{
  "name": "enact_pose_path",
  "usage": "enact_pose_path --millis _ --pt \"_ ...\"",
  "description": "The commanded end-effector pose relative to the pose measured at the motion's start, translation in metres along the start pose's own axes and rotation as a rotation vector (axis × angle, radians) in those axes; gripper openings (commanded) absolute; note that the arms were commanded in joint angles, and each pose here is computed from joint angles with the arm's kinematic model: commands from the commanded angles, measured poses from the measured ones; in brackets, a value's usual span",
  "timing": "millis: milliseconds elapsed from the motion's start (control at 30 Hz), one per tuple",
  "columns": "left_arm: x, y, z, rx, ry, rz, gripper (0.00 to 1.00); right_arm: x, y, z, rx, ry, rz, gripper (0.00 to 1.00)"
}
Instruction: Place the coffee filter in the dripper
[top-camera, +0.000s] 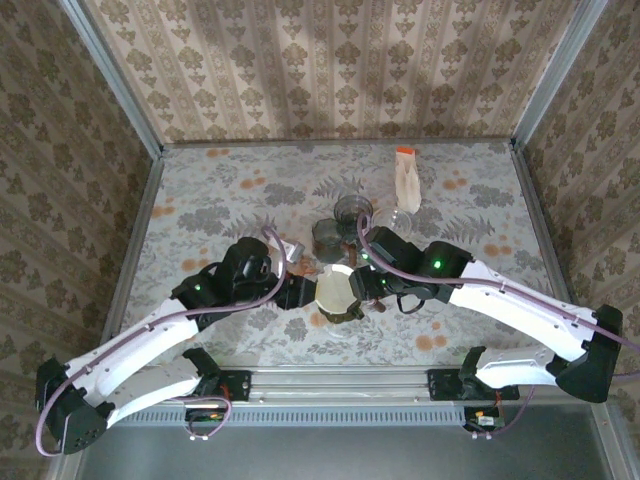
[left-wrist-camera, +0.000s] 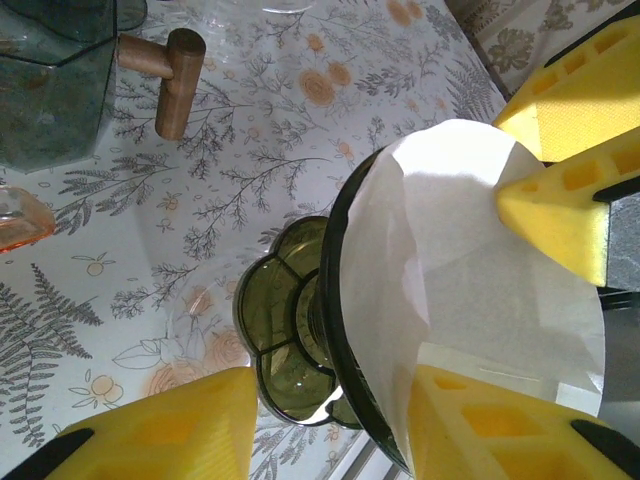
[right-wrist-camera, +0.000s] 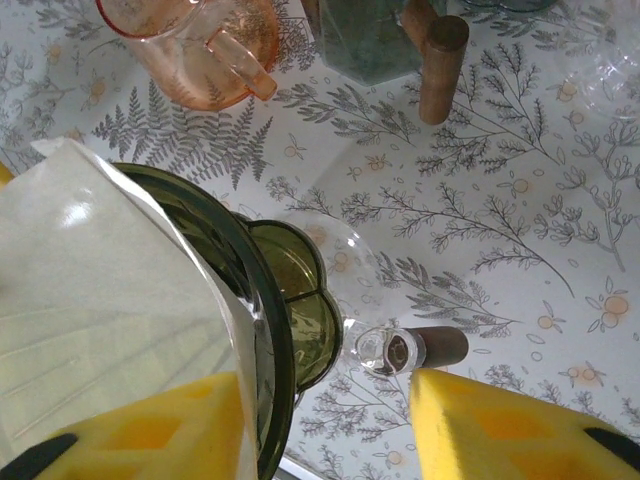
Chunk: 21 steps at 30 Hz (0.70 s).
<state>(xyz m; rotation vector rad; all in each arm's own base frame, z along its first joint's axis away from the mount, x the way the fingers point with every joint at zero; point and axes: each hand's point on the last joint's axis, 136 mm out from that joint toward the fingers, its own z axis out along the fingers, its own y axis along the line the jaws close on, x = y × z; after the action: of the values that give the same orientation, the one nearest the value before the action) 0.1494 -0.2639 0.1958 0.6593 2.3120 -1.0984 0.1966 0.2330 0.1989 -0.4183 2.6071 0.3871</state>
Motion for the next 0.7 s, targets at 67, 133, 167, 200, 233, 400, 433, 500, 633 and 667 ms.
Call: enact_pose_path --millis 67,133,167,200,233,400,433,500,633,667 --pt "0.001 -0.001 -0.001 0.016 -0.008 0.0 0.45 0.006 -0.005 0.005 0.012 -0.013 0.002 0.51" --pt "0.001 -0.001 0.0 0.02 -0.007 -0.002 0.45 0.007 -0.005 0.009 0.0 -0.023 0.009 0.51" --pt "0.0 -0.001 0.001 0.022 -0.008 -0.001 0.45 0.009 -0.005 0.011 -0.001 -0.023 0.012 0.51" --pt "0.0 -0.002 0.002 0.026 -0.006 -0.001 0.45 0.01 -0.005 0.014 -0.001 -0.024 0.013 0.51" --pt "0.0 -0.002 0.003 0.028 -0.005 -0.001 0.46 0.011 -0.007 0.016 0.006 -0.02 0.012 0.51" --pt "-0.002 -0.003 0.002 0.029 -0.01 0.0 0.46 0.013 -0.008 0.021 0.02 -0.008 0.006 0.51" --pt "-0.002 -0.003 0.002 0.029 -0.01 0.001 0.46 0.011 -0.007 0.02 0.017 -0.012 0.007 0.51" --pt "-0.003 -0.004 0.002 0.029 -0.012 0.001 0.47 0.005 -0.005 0.014 0.013 -0.028 0.004 0.54" --pt "-0.003 -0.004 0.003 0.031 -0.014 0.003 0.47 -0.014 0.0 -0.008 -0.004 -0.081 0.006 0.67" --pt "-0.003 -0.003 0.003 0.03 -0.014 0.002 0.47 -0.017 0.003 -0.011 -0.01 -0.083 0.005 0.69"
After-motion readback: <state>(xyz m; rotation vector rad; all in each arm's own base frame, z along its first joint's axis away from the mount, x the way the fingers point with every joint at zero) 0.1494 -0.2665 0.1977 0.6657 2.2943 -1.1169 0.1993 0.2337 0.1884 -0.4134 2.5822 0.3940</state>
